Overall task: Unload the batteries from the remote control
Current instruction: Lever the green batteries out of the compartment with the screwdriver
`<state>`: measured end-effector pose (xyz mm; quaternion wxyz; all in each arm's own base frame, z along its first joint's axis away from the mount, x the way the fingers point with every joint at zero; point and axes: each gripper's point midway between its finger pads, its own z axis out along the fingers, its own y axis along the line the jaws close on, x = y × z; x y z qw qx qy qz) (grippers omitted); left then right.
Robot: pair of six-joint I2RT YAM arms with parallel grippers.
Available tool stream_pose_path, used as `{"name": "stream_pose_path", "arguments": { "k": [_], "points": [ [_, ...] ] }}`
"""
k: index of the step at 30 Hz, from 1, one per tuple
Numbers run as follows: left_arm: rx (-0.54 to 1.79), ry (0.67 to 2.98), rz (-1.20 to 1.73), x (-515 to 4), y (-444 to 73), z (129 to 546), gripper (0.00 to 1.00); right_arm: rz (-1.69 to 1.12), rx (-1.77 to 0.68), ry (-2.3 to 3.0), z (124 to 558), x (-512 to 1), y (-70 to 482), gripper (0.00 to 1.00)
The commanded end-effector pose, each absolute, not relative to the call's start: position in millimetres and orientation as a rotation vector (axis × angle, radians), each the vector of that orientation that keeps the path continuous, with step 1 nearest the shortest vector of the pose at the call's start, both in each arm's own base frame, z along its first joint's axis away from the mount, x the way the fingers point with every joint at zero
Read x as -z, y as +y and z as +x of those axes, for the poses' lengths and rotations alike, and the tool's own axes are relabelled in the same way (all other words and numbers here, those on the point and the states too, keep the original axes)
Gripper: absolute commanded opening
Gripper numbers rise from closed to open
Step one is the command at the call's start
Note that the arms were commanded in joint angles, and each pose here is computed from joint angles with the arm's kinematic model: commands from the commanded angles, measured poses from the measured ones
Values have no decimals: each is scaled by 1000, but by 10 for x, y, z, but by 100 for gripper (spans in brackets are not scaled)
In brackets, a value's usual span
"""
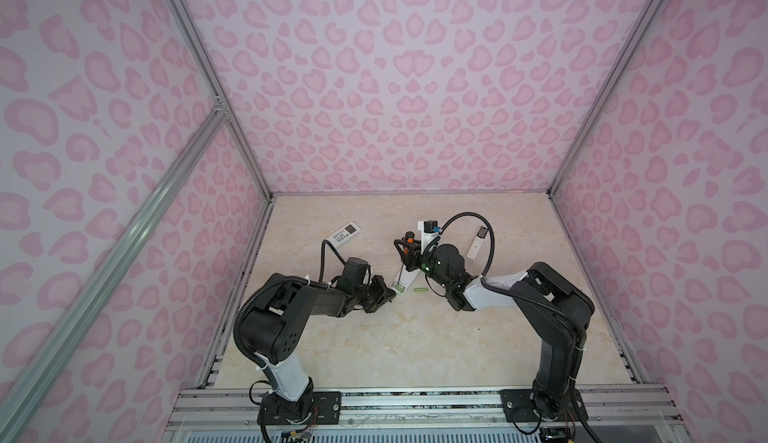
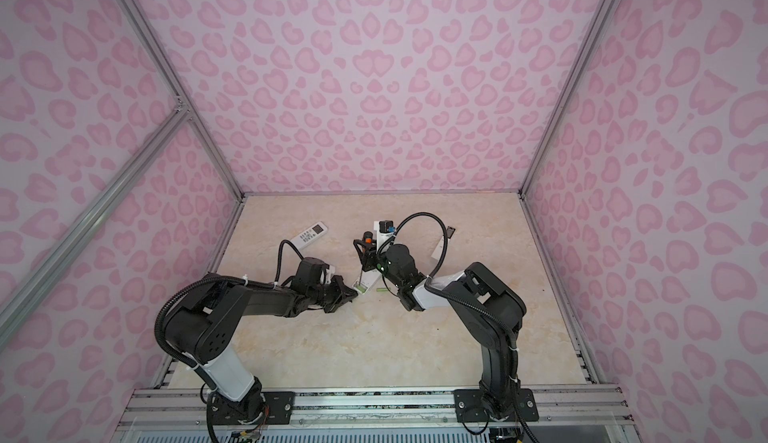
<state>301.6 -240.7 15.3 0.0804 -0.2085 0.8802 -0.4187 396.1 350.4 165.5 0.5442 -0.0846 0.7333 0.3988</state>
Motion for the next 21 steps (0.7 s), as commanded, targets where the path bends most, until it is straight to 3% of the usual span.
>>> {"name": "stream_pose_path", "arguments": {
  "k": [1, 21],
  "points": [
    [1225, 2628, -619, -120, -2390, 3043, 4, -211, -939, 1737, 3934, -1660, 3477, 0],
    [1239, 2616, -603, -185, -2418, 3086, 4, -207, -896, 1750, 3829, -1703, 3290, 0]
  ]
}}
